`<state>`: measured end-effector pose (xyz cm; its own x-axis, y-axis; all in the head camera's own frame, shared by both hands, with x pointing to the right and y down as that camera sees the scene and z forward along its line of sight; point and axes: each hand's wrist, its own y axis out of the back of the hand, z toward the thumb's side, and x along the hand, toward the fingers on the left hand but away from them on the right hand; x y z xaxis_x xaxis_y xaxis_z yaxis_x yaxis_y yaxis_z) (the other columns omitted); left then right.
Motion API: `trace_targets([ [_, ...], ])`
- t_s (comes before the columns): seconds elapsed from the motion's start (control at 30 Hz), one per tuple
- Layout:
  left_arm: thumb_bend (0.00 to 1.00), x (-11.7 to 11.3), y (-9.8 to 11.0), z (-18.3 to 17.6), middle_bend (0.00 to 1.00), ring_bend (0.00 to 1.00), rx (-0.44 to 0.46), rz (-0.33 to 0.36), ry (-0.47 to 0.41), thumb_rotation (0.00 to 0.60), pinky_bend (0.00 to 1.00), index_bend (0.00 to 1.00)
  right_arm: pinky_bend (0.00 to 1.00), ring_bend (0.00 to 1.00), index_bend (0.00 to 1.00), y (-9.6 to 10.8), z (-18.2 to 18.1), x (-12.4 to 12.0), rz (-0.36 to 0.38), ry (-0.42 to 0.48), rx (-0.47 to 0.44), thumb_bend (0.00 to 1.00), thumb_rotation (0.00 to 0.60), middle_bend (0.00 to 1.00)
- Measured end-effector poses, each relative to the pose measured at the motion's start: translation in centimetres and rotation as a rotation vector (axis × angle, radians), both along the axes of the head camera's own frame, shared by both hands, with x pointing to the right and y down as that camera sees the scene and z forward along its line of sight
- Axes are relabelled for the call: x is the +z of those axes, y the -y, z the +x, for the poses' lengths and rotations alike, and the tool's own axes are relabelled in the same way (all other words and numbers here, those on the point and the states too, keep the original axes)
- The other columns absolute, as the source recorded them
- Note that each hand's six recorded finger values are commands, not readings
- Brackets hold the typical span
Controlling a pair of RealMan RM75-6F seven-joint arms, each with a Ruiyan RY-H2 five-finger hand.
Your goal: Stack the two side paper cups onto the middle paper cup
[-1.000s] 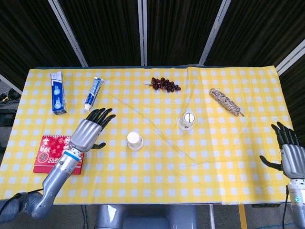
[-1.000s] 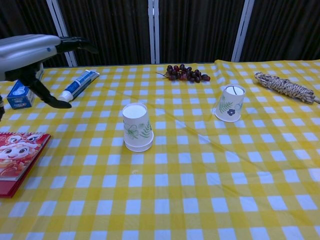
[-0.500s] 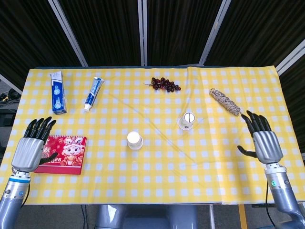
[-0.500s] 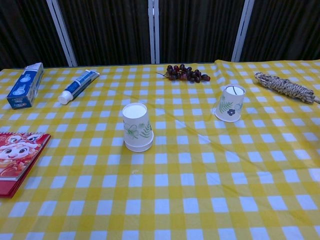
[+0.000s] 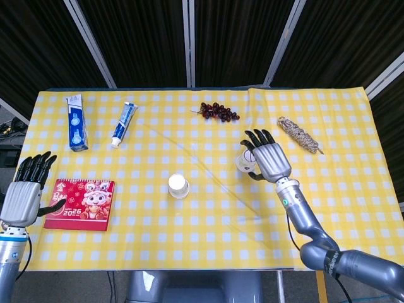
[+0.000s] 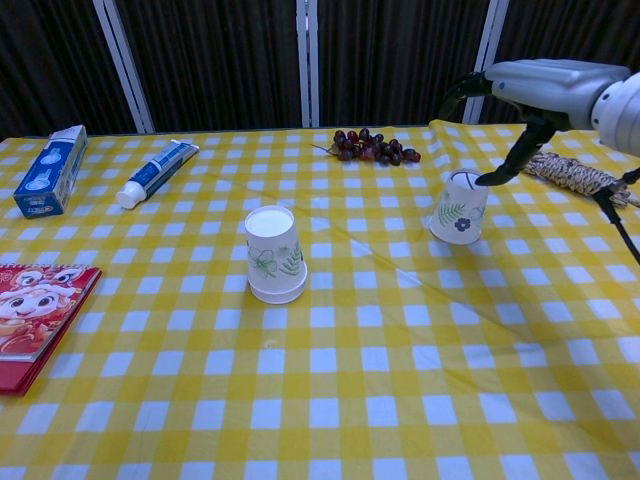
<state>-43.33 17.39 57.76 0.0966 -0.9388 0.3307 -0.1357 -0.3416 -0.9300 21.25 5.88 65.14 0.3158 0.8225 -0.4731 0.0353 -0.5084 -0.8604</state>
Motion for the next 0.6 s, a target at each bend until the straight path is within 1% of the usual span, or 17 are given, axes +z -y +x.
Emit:
trace_targets([
  [0.13, 0.14, 0.0, 0.1, -0.1, 0.0, 0.0, 0.002, -0.005, -0.01, 0.6, 0.0, 0.0, 0.09, 0.0, 0.25, 0.9, -0.7, 1.9, -0.041, -0.036, 0.017, 0.11, 0.6, 0.08],
  [0.3, 0.14, 0.3, 0.1, -0.1, 0.0, 0.0, 0.006, -0.024, -0.013, 0.6, 0.0, 0.0, 0.09, 0.0, 0.23, 1.2, -0.6, 3.6, -0.099, -0.08, 0.04, 0.12, 0.6, 0.07],
  [0.5, 0.14, 0.5, 0.2, -0.1, 0.0, 0.0, 0.01, -0.03, -0.015, 0.6, 0.0, 0.0, 0.09, 0.0, 0.24, 1.4, -0.4, 4.4, -0.119, -0.126, 0.044, 0.14, 0.6, 0.07],
  [0.6, 0.14, 0.8, 0.2, -0.1, 0.0, 0.0, 0.01, -0.043, -0.013, 0.6, 0.0, 0.0, 0.09, 0.0, 0.25, 1.2, -0.1, 4.7, -0.144, -0.139, 0.059, 0.15, 0.6, 0.07],
])
